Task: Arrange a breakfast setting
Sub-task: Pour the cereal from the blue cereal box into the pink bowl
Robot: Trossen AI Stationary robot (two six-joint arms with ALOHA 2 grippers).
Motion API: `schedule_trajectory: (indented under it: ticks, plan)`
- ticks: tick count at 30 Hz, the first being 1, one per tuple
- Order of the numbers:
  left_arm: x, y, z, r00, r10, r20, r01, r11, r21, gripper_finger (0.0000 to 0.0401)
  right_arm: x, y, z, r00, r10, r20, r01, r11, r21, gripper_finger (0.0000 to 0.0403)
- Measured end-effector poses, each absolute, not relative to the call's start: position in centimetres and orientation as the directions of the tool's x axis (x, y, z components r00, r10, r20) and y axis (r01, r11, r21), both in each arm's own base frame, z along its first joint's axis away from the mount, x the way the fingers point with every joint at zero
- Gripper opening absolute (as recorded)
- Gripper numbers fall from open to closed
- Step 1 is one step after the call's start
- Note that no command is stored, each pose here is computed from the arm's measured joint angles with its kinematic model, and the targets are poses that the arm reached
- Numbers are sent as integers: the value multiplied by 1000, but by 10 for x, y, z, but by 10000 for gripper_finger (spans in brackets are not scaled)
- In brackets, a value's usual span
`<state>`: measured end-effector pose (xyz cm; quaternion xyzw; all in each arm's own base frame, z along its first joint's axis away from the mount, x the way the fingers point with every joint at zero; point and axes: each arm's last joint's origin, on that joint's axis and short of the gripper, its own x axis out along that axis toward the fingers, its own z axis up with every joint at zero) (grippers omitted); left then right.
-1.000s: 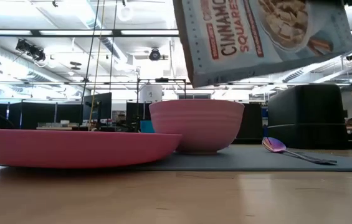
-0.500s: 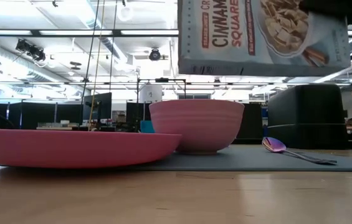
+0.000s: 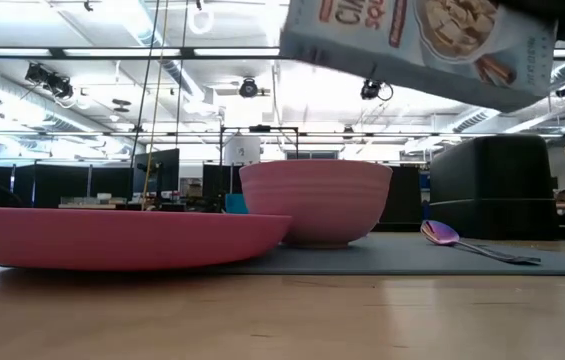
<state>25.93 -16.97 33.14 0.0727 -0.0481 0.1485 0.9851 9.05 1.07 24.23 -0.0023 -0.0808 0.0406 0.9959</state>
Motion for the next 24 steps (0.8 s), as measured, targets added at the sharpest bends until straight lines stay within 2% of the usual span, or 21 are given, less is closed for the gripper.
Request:
schedule_trajectory:
  ticks: [6, 11, 18, 21, 24]
  plan:
    - [273, -153, 306, 957, 285, -59, -280, 957, 77, 223, 92, 11, 226, 955, 78, 285, -80, 997, -2, 126]
    - [274, -156, 300, 955, 283, -83, -278, 958, 65, 243, 87, 11, 228, 921, 109, 373, -111, 994, -16, 126]
    - [275, -135, 254, 947, 313, 68, -308, 948, -83, 245, 80, 12, 234, 800, 159, 578, -155, 986, -57, 126]
    - [291, -116, 245, 940, 299, 161, -280, 951, -130, 246, 83, 13, 231, 771, 158, 616, -160, 986, -53, 126]
    - [319, -95, 236, 952, 249, 176, -233, 967, -107, 256, 85, 13, 231, 740, 157, 654, -163, 985, -52, 126]
